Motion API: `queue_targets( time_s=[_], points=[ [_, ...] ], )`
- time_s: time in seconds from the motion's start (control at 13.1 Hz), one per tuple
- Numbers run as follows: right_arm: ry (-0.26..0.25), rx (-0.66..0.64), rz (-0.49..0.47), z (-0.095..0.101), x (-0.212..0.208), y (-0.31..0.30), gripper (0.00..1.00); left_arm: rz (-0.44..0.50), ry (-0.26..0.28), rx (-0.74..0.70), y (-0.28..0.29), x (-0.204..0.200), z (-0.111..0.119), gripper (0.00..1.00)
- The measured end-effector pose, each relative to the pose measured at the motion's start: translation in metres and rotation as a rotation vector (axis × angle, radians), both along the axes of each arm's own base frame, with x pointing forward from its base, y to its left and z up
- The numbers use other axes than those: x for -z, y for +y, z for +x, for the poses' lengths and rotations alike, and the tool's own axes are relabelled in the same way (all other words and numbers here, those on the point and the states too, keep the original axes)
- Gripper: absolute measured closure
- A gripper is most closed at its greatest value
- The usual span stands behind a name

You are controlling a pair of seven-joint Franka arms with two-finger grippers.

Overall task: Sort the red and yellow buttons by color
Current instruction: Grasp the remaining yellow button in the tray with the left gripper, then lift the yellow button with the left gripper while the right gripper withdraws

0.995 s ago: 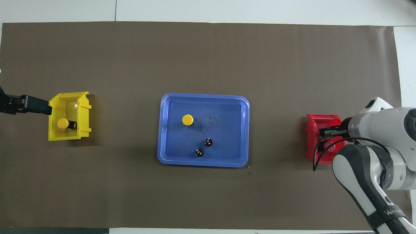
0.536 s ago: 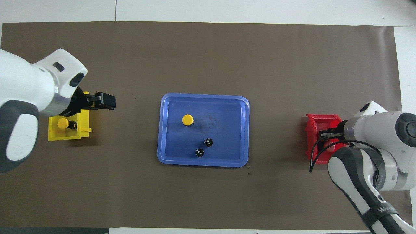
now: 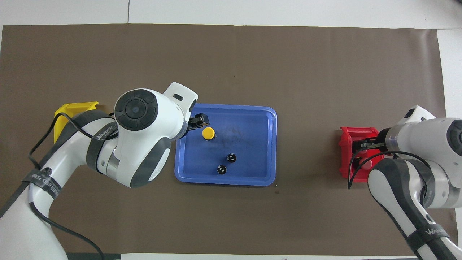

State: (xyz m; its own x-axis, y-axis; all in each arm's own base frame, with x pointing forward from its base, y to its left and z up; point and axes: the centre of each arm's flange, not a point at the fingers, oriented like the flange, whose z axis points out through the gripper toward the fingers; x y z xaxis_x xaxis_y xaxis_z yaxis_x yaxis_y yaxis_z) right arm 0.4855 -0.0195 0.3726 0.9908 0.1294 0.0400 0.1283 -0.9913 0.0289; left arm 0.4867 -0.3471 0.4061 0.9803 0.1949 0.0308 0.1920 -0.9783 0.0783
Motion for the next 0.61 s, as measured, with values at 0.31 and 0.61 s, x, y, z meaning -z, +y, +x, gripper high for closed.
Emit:
queue_targets(
  time_s=[0.31, 0.61],
  points=[
    [0.034, -0.003, -0.002, 0.017, -0.054, 0.002, 0.28, -0.008, -0.004, -0.010, -0.021, 0.012, -0.009, 0.00],
    [0.062, 0.013, -0.005, 0.025, -0.159, 0.001, 0.01, -0.004, 0.005, -0.022, -0.034, 0.030, -0.014, 0.02]
  ],
)
